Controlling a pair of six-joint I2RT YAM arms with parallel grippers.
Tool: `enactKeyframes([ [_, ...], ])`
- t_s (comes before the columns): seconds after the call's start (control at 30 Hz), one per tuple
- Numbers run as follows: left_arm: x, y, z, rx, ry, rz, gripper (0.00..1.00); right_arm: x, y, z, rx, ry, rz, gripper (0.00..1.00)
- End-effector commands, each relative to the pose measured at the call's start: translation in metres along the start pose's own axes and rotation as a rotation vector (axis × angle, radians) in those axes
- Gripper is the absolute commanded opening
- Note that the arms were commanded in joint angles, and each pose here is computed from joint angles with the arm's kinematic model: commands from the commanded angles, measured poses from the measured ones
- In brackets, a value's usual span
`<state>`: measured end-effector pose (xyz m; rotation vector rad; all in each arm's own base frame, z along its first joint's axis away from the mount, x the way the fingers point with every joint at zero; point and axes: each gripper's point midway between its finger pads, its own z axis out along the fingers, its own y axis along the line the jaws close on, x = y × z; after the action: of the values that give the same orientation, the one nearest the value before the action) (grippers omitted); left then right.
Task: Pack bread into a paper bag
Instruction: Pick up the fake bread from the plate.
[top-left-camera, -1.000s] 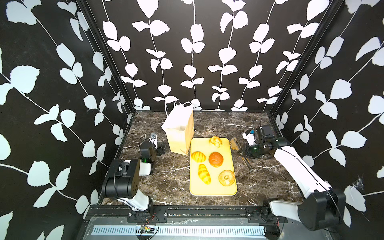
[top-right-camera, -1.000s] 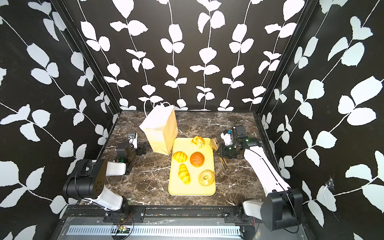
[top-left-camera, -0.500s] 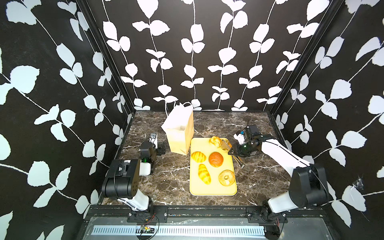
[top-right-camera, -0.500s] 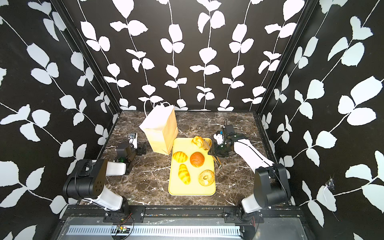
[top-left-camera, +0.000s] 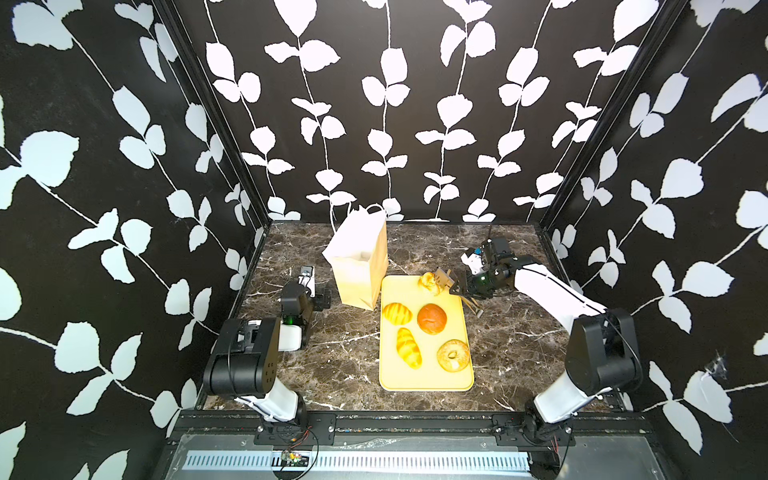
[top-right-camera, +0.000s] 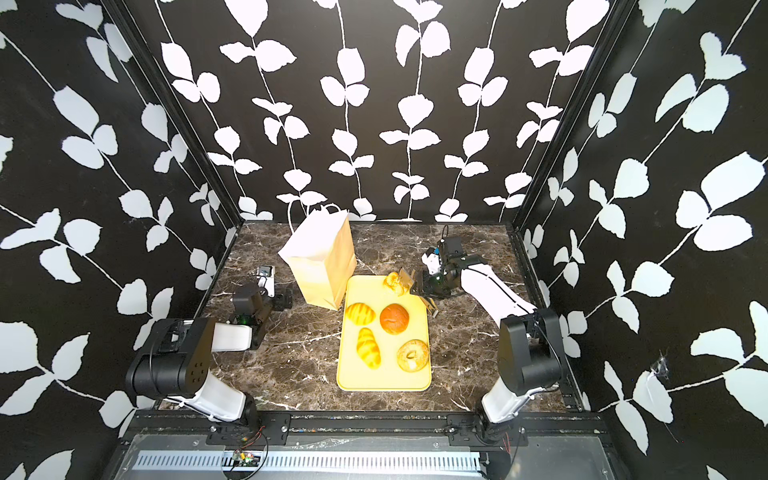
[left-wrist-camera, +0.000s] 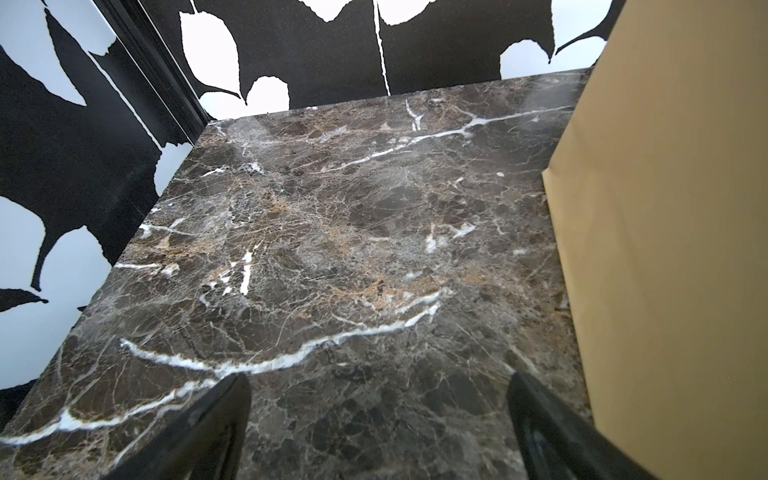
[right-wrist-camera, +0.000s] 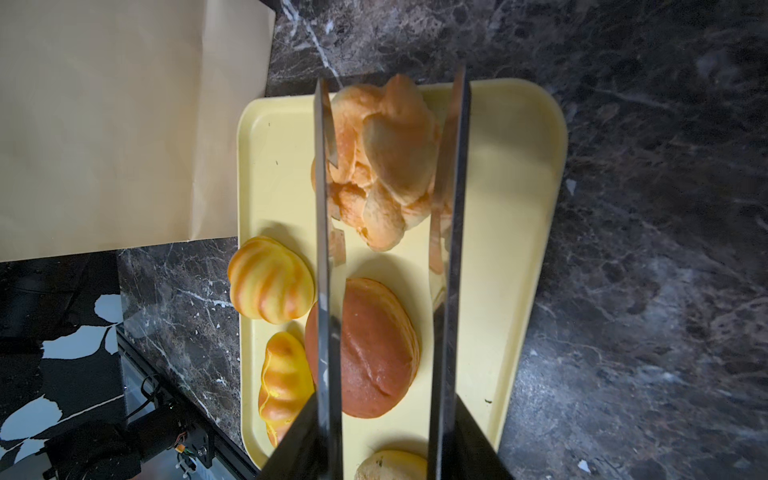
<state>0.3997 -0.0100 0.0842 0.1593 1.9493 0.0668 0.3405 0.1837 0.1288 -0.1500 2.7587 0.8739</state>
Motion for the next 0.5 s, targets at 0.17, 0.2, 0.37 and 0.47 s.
enactKeyframes([
  [0.17,-0.012,0.000,-0.001,-0.002,-0.030,0.007,0.98,-0.009,0.000,0.014,-0.003,0.028,-0.024,0.43],
  [0.2,-0.011,0.000,-0.001,-0.001,-0.029,0.006,0.98,-0.010,0.000,0.015,-0.011,0.033,-0.023,0.43],
  [0.37,-0.012,0.000,-0.001,-0.001,-0.029,0.006,0.98,-0.012,0.010,0.023,-0.070,0.068,-0.020,0.28],
  [0.47,-0.012,0.000,-0.001,-0.001,-0.030,0.006,0.98,-0.011,0.021,0.023,-0.111,0.090,-0.029,0.00],
])
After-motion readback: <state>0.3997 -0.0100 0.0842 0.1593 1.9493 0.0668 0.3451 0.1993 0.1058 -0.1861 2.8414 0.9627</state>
